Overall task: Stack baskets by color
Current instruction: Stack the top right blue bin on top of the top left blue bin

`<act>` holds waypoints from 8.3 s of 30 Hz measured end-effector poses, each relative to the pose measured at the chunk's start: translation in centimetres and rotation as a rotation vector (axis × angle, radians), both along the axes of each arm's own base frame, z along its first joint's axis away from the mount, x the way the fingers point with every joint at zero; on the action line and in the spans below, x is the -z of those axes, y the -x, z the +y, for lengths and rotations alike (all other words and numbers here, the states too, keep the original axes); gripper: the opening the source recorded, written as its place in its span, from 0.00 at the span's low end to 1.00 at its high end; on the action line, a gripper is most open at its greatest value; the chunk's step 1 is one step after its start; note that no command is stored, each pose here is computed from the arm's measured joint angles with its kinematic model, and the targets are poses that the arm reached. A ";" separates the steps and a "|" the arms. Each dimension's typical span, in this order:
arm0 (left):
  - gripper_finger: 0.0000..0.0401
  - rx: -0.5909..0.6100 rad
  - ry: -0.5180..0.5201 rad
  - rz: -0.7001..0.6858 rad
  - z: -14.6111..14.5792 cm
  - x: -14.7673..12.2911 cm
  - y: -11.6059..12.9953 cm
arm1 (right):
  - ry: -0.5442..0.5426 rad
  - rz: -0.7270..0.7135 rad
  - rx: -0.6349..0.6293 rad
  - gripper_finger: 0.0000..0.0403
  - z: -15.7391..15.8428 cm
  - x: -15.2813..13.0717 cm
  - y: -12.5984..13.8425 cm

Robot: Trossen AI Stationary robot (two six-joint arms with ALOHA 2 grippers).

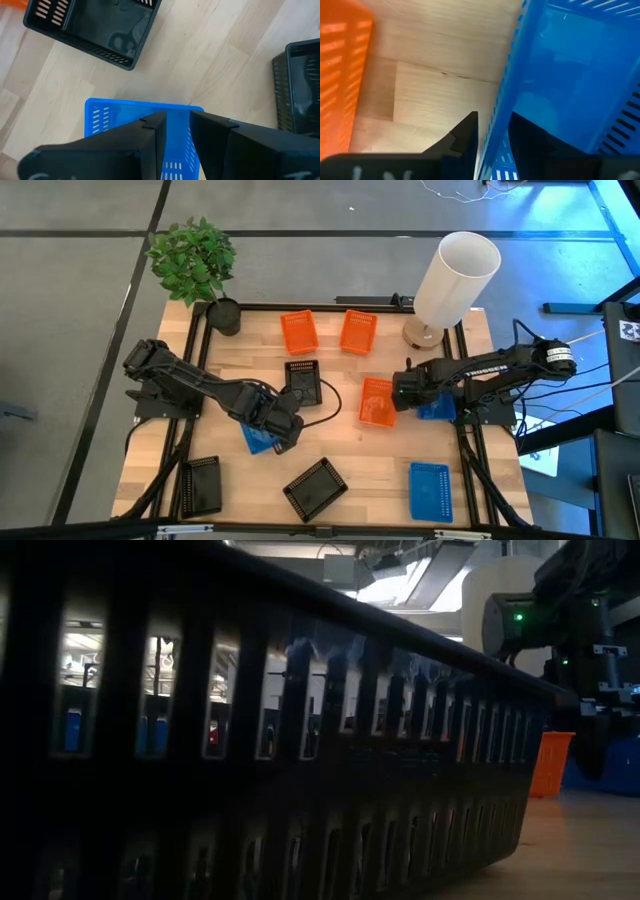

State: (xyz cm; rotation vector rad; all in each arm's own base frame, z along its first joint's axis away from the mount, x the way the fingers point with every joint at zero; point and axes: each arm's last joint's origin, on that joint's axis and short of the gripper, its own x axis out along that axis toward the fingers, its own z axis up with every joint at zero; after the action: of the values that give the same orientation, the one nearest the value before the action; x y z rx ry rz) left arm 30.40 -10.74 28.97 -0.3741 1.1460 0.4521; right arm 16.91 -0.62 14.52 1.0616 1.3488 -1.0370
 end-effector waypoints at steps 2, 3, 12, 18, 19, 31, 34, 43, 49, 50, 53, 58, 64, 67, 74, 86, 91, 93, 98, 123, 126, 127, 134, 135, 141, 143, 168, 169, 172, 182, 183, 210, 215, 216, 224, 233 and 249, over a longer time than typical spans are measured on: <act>0.19 0.000 0.000 0.000 0.0 0.0 0.0 | 0.000 -0.003 0.000 0.26 0.0 0.2 0.1; 0.19 0.000 -0.002 -0.001 0.0 0.0 0.0 | 0.000 -0.007 -0.001 0.26 0.0 0.3 0.1; 0.19 0.005 -0.009 0.000 0.0 0.0 0.0 | -0.059 -0.124 -0.004 0.03 0.0 0.5 -0.9; 0.19 0.007 -0.011 0.003 0.0 0.0 0.0 | -0.093 -0.141 -0.027 0.01 0.1 0.5 -1.0; 0.19 0.008 -0.012 0.005 0.0 0.0 0.1 | -0.100 -0.143 -0.029 0.01 0.1 0.5 -1.0; 0.19 0.061 -0.035 0.029 -0.1 0.1 0.3 | -0.131 -0.085 -0.132 0.00 0.1 -4.1 -2.3; 0.19 0.072 -0.043 0.030 -0.1 0.1 0.3 | -0.083 -0.113 -0.157 0.00 0.0 -6.5 -3.2; 0.19 0.113 -0.130 0.054 0.0 0.0 0.7 | 0.096 -0.337 -0.323 0.00 -0.1 -13.9 -6.0; 0.19 0.278 -0.263 0.069 0.1 -0.7 1.4 | 0.159 -0.417 -0.532 0.00 0.2 -16.1 -6.5; 0.19 0.321 -0.287 0.068 0.1 -0.9 1.4 | 0.167 -0.419 -0.569 0.00 0.2 -16.2 -6.5; 0.19 0.452 -0.354 0.083 0.0 -1.4 1.8 | 0.183 -0.412 -0.704 0.00 0.3 -16.0 -6.7; 0.19 0.598 -0.421 0.053 0.4 -2.6 2.2 | 0.214 -0.395 -1.010 0.00 0.9 -15.2 -7.7; 0.19 0.701 -0.528 0.024 0.7 -3.9 2.7 | 0.282 -0.388 -1.386 0.00 1.6 -14.4 -9.1; 0.19 0.748 -0.617 0.024 0.9 -4.2 2.5 | 0.321 -0.389 -1.519 0.00 1.7 -14.0 -9.8; 0.19 0.799 -0.709 0.015 1.4 -4.5 1.7 | 0.468 -0.358 -1.740 0.00 2.0 -14.1 -10.8; 0.19 0.572 -0.709 -0.185 2.0 -7.6 3.8 | 0.613 -0.549 -1.571 0.00 2.0 -20.4 -14.9; 0.19 0.519 -0.674 -0.287 1.9 -9.7 6.5 | 0.525 -0.631 -1.517 0.00 2.4 -20.5 -19.1; 0.19 0.521 -0.670 -0.285 2.0 -10.1 7.6 | 0.490 -0.622 -1.476 0.00 2.3 -20.3 -20.6; 0.19 0.488 -0.673 -0.256 2.4 -10.6 10.4 | 0.412 -0.685 -1.274 0.00 2.1 -20.6 -24.1; 0.19 0.588 -0.622 -0.232 6.0 -12.5 20.9 | 0.191 -1.074 -0.585 0.00 7.0 -16.4 -34.8; 0.19 0.585 -0.615 -0.245 6.3 -12.7 21.3 | 0.144 -1.035 -0.556 0.00 7.6 -14.3 -35.6; 0.19 0.583 -0.613 -0.250 6.4 -12.7 21.4 | 0.129 -1.022 -0.557 0.00 7.7 -13.5 -35.8; 0.19 0.600 -0.624 -0.251 6.6 -12.8 21.6 | 0.025 -1.057 -0.572 0.00 8.5 -10.6 -37.4; 0.19 0.601 -0.623 -0.251 6.6 -12.8 21.6 | 0.009 -1.047 -0.565 0.00 8.6 -10.2 -37.4; 0.19 0.600 -0.624 -0.251 6.6 -12.8 21.6 | -0.009 -1.032 -0.568 0.00 8.9 -9.7 -37.4; 0.19 0.600 -0.624 -0.251 6.6 -12.8 21.6 | -0.033 -1.032 -0.577 0.00 8.9 -9.7 -37.4; 0.19 0.601 -0.623 -0.251 6.6 -12.8 21.6 | -0.050 -0.965 -0.575 0.10 7.8 -9.2 -37.1; 0.19 0.602 -0.620 -0.250 6.6 -12.8 21.6 | -0.050 -0.965 -0.573 0.10 7.8 -9.2 -37.1; 0.19 0.615 -0.599 -0.247 6.5 -12.7 21.6 | -0.048 -0.965 -0.571 0.10 7.6 -9.2 -37.2; 0.19 0.620 -0.591 -0.246 6.5 -12.7 21.6 | -0.028 -0.968 -0.583 0.03 7.4 -9.3 -37.2; 0.19 0.620 -0.591 -0.246 6.5 -12.7 21.6 | -0.020 -0.967 -0.583 0.02 7.4 -9.3 -37.2; 0.19 0.689 -0.625 -0.221 6.5 -12.7 21.6 | 0.227 -0.836 -0.514 0.02 8.6 -11.7 -35.9; 0.19 0.689 -0.625 -0.221 6.5 -12.7 21.6 | 0.230 -0.837 -0.537 0.10 8.5 -11.7 -35.9; 0.19 0.690 -0.624 -0.221 6.5 -12.7 21.6 | 0.230 -0.839 -0.537 0.10 8.5 -11.7 -35.9; 0.19 0.692 -0.617 -0.221 6.5 -12.7 21.6 | 0.207 -0.860 -0.549 0.12 8.6 -11.8 -36.0; 0.19 0.691 -0.616 -0.221 6.5 -12.7 21.6 | 0.213 -0.925 -0.601 0.13 8.8 -12.2 -36.4; 0.19 0.685 -0.544 -0.227 6.3 -12.6 21.7 | 0.083 -0.801 -0.722 0.12 7.5 -11.3 -35.5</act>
State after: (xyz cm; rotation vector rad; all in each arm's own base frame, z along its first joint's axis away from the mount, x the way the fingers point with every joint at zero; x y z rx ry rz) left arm 8.72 -4.40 41.56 0.4289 0.8193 0.0957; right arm 52.36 6.85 25.81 0.7022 0.8796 -0.0867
